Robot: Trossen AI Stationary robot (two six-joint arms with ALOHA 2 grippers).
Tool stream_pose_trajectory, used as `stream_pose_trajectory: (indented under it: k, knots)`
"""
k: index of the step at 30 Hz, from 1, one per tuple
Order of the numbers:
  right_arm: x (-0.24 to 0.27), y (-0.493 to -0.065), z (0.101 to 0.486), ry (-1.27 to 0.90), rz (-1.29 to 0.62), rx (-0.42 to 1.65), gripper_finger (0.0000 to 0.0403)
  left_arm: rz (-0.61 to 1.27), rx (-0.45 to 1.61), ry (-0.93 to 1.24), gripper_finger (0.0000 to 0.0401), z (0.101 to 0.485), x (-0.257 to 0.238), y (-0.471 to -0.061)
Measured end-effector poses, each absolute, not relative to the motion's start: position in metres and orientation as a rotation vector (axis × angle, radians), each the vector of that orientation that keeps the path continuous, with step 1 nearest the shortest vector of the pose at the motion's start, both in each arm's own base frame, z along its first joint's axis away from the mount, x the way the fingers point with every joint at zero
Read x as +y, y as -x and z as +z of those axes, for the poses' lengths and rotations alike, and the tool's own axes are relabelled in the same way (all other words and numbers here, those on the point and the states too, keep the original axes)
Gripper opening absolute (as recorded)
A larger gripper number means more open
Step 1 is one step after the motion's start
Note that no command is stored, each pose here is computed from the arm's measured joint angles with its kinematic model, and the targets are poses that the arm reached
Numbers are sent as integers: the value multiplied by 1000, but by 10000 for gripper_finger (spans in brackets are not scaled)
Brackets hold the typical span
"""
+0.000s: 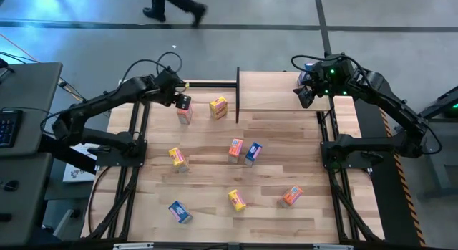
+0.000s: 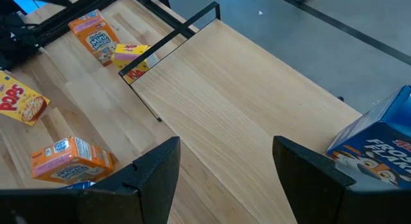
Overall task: Stack cereal on shelf
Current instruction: Put the top orange cereal box on the shelf
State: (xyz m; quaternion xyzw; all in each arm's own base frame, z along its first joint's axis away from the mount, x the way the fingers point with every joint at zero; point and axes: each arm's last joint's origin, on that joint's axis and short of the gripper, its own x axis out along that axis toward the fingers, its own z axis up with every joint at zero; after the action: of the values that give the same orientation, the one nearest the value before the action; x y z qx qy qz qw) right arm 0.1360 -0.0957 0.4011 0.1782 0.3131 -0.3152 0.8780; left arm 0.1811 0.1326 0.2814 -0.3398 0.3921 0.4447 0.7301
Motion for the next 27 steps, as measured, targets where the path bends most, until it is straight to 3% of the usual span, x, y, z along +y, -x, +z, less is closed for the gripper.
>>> stream_pose_trajectory:
  k: [27]
  knots:
    - [-96,-136,401,-371,-657,653,240,1026,988,759,200,254,132,-205]
